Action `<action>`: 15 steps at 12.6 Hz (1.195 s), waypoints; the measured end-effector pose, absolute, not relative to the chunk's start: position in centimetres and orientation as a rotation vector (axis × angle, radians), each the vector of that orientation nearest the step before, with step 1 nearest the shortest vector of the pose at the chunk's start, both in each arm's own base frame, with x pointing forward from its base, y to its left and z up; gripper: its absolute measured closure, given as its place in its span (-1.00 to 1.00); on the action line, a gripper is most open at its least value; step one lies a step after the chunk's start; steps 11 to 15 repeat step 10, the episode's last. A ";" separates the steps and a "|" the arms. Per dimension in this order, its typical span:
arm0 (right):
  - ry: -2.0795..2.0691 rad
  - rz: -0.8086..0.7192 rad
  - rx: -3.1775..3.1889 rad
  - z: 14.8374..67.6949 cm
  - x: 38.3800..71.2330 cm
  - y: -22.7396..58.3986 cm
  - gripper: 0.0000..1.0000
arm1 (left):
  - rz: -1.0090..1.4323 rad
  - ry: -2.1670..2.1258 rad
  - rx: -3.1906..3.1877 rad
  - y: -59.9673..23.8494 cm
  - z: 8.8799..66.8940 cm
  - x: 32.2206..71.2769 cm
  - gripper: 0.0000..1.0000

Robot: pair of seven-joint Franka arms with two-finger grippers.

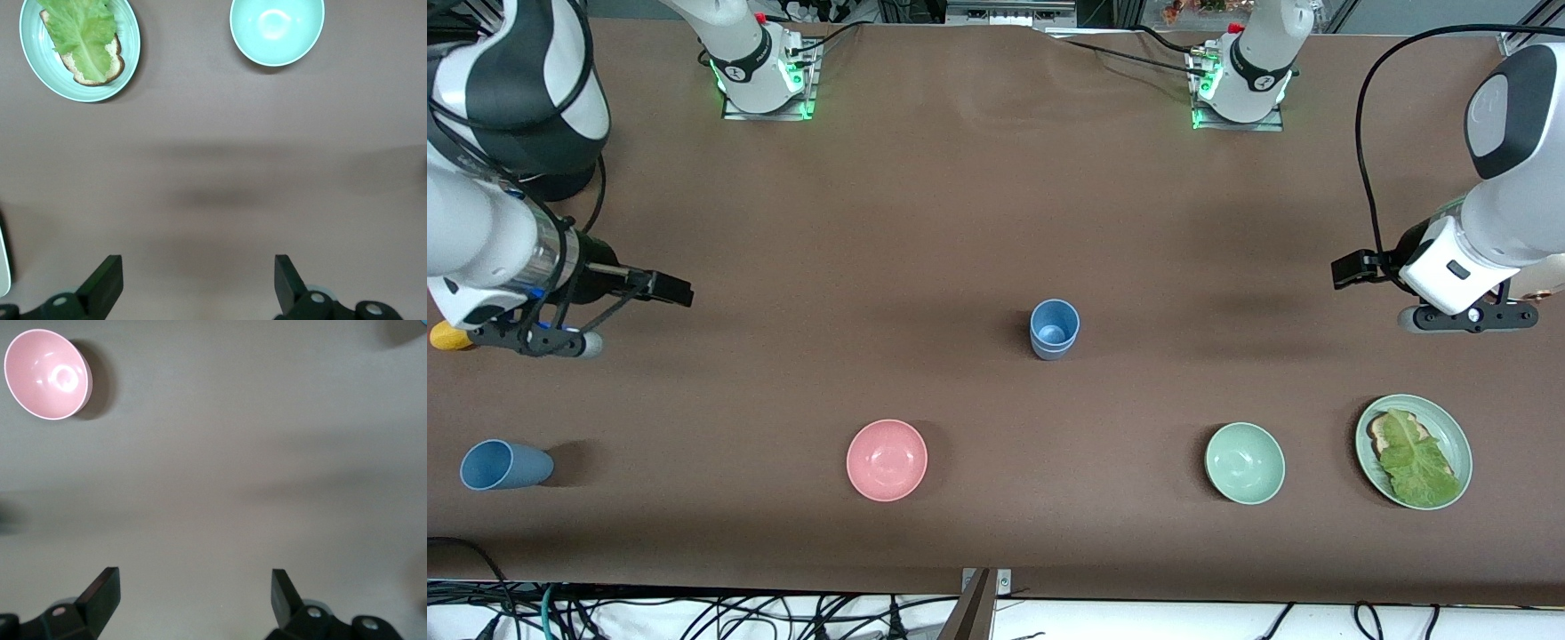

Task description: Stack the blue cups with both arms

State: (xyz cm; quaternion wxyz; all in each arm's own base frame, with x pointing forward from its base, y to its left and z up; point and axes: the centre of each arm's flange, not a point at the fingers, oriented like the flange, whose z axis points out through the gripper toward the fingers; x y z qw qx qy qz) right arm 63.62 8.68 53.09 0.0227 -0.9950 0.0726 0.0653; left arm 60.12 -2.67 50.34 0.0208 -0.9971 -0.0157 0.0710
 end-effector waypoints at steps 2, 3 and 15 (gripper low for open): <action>0.246 0.199 -3.082 53.2 63.7 7.9 -1.00 | 0.219 -0.041 -3.092 -2.9 50.3 60.1 -1.00; 0.262 0.199 -3.081 53.2 63.8 7.1 -1.00 | 0.222 -0.045 -3.091 -2.8 50.2 60.2 -1.00; 0.300 0.225 -3.081 53.1 63.7 5.0 -1.00 | 0.250 -0.042 -3.091 -2.9 48.9 60.6 -1.00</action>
